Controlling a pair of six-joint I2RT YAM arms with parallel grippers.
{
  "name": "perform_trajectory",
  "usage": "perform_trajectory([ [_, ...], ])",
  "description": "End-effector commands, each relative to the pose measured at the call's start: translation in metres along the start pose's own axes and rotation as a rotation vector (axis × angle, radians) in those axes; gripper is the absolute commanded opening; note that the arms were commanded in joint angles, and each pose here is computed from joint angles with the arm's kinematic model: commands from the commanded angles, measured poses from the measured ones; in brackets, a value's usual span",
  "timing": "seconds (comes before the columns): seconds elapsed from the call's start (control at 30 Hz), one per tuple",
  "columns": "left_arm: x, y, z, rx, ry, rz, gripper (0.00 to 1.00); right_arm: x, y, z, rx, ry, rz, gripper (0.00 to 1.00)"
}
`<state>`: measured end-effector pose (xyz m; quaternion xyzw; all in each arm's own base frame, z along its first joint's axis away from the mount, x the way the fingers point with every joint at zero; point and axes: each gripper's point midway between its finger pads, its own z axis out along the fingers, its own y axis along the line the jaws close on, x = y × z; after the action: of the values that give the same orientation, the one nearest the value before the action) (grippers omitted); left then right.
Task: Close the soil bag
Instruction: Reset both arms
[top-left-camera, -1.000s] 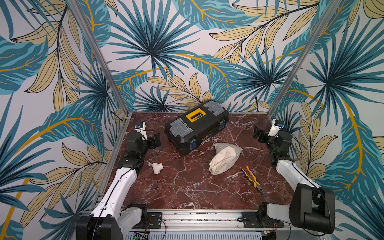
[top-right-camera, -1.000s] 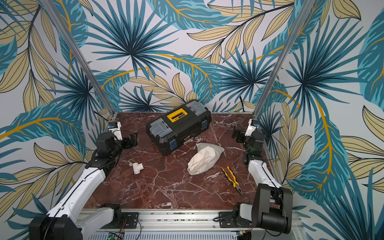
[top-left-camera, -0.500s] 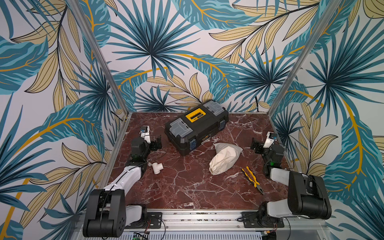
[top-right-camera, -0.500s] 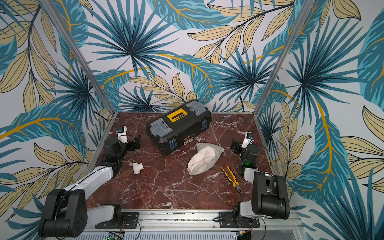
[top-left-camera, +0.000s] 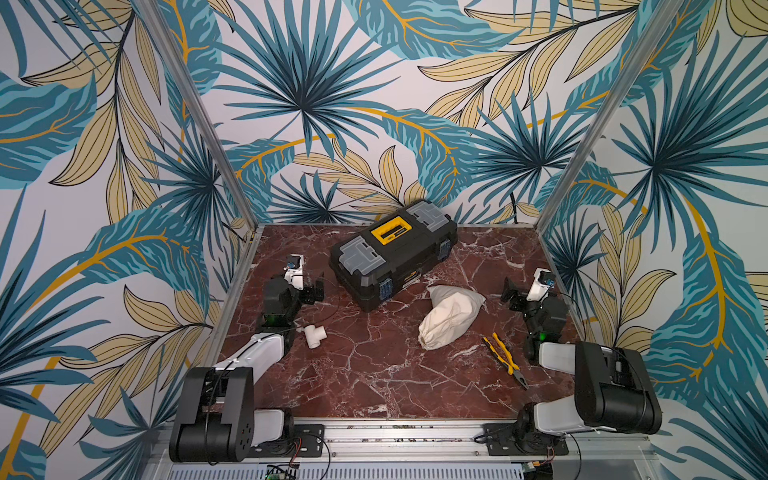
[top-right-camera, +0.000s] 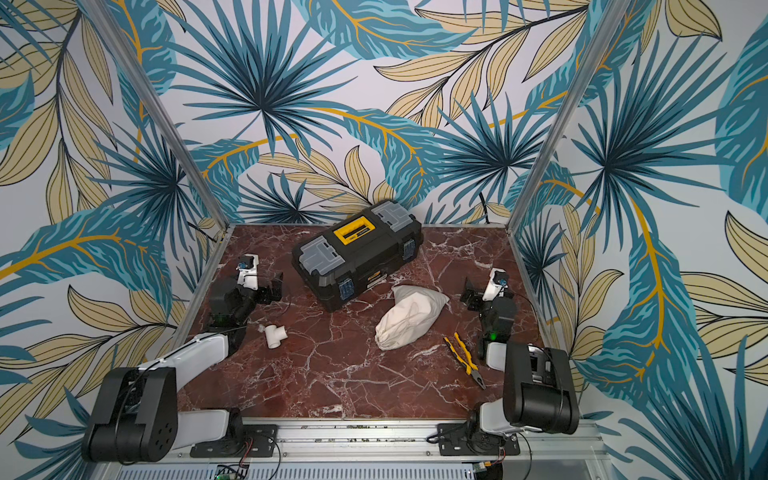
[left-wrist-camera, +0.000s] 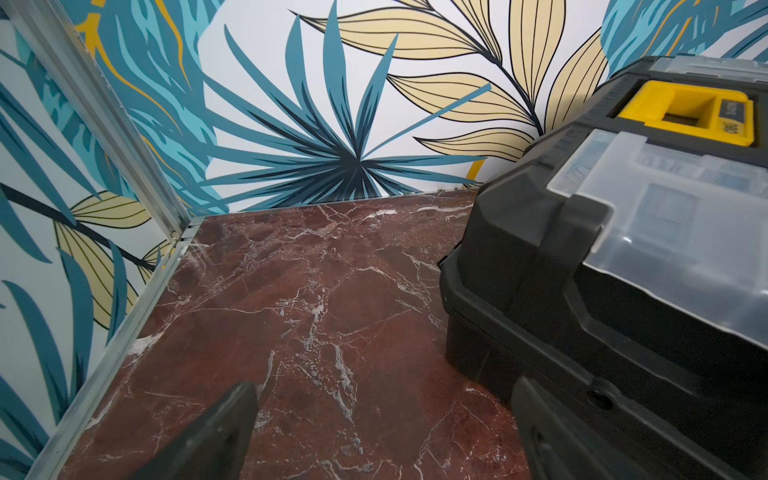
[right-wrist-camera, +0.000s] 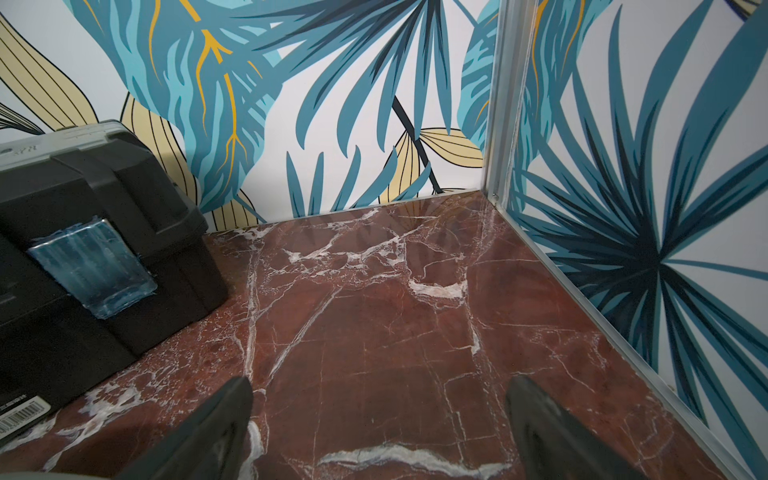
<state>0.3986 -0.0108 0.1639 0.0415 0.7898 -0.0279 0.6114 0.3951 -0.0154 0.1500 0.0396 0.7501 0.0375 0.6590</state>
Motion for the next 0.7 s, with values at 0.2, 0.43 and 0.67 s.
perform_trajectory([
  [0.2,0.033,0.003,0.009,0.014,-0.051,-0.011,1.0,-0.002,0.002,-0.009,-0.015,-0.039,-0.027,0.99],
  [0.43,0.044,0.009,0.002,-0.03,-0.071,-0.017,1.0,-0.002,0.006,-0.022,-0.009,-0.097,-0.049,0.99],
  [0.67,0.039,0.013,0.011,-0.067,-0.068,-0.02,1.0,0.004,0.01,-0.019,0.001,-0.096,-0.07,0.99],
])
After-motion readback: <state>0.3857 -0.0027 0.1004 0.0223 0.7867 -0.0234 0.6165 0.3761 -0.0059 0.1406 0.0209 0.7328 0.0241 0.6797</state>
